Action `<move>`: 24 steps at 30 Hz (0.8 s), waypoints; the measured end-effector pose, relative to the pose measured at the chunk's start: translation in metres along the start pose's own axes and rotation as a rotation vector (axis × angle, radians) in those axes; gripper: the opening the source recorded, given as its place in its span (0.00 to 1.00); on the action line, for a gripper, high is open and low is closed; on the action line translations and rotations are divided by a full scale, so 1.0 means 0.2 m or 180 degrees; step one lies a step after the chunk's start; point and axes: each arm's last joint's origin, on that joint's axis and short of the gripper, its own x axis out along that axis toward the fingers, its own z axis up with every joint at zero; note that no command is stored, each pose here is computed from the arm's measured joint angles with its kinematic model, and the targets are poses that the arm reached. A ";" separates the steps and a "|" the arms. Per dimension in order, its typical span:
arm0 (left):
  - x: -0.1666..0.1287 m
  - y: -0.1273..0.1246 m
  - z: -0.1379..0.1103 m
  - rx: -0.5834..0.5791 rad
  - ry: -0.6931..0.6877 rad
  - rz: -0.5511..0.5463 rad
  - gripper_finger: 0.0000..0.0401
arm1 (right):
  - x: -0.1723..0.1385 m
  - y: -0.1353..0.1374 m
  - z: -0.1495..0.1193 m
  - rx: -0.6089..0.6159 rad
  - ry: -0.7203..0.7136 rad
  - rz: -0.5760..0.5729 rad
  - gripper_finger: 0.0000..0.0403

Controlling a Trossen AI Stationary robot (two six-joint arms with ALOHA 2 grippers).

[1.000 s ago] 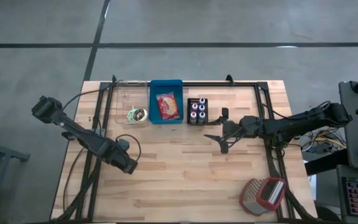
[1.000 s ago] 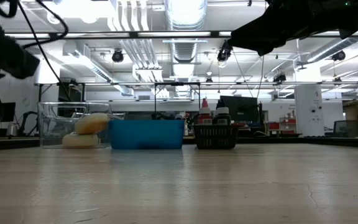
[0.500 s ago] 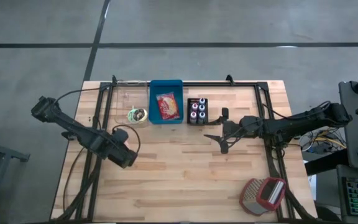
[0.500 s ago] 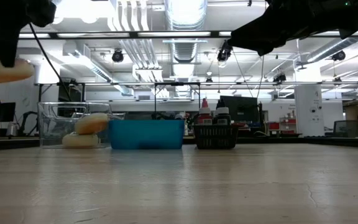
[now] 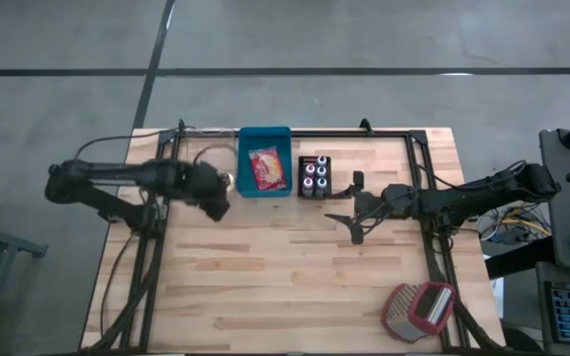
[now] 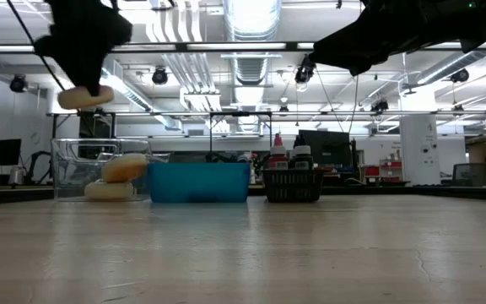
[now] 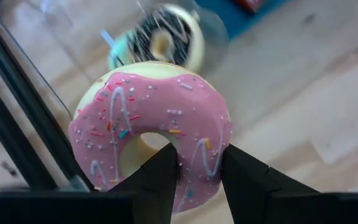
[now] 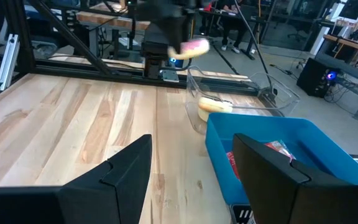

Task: Pick & Place Food Item
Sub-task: Put the pink donut into the transparent bin

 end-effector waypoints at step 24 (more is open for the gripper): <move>0.33 0.38 0.49 -0.0073 0.0444 -0.0234 0.30 | 0.00 0.00 0.00 0.0000 0.0001 0.0000 0.55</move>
